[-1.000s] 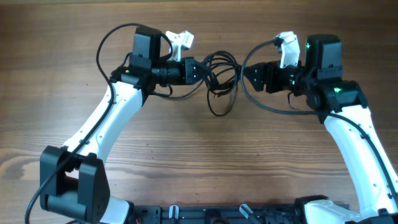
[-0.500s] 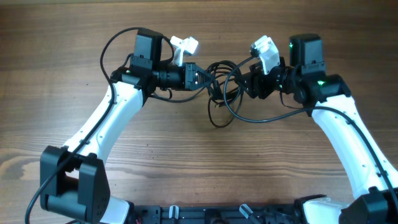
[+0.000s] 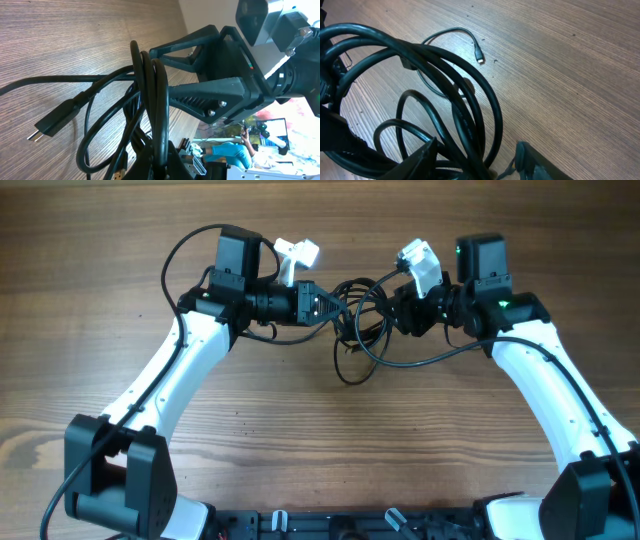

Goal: Untangle cables

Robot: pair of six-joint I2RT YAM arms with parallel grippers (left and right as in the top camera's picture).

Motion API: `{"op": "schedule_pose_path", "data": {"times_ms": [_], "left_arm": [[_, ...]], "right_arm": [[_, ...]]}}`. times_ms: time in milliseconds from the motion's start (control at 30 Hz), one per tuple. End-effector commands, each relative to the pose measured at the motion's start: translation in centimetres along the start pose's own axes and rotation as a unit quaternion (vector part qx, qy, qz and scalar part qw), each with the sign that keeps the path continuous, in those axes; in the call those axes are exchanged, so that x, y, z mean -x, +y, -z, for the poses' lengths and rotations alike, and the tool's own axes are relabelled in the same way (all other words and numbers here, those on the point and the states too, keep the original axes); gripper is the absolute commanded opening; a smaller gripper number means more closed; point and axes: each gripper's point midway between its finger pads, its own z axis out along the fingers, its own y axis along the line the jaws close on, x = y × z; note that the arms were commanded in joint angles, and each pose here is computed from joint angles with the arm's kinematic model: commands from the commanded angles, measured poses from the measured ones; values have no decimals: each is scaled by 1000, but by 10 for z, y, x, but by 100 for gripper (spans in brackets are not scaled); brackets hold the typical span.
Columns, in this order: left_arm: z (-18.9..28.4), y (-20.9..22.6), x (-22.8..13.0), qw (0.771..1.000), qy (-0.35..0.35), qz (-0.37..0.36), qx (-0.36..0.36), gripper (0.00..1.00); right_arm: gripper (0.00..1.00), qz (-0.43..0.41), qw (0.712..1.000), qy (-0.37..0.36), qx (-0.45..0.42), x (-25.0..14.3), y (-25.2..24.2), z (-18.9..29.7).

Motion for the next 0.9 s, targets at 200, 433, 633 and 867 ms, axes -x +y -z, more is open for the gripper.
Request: {"op": "schedule_pose_path", "data": {"times_ms": [200,433,633,867], "left_arm": [[1,-10,-1,1000,5,-14,-18,4],[1,-8,0,1000,2,-14,-12,4],[9,50,15,984,-63,80,149,4],[31,99,19,941,-118,144,281,4]], "right_arm": [[34,8,1000,14,3,1,13,-17],[4,-66,997,4,-42,8,0,-14],[4,-101,992,-74,-36,44,24,40],[4,-123,971,-202,16,82,67,143]]}}
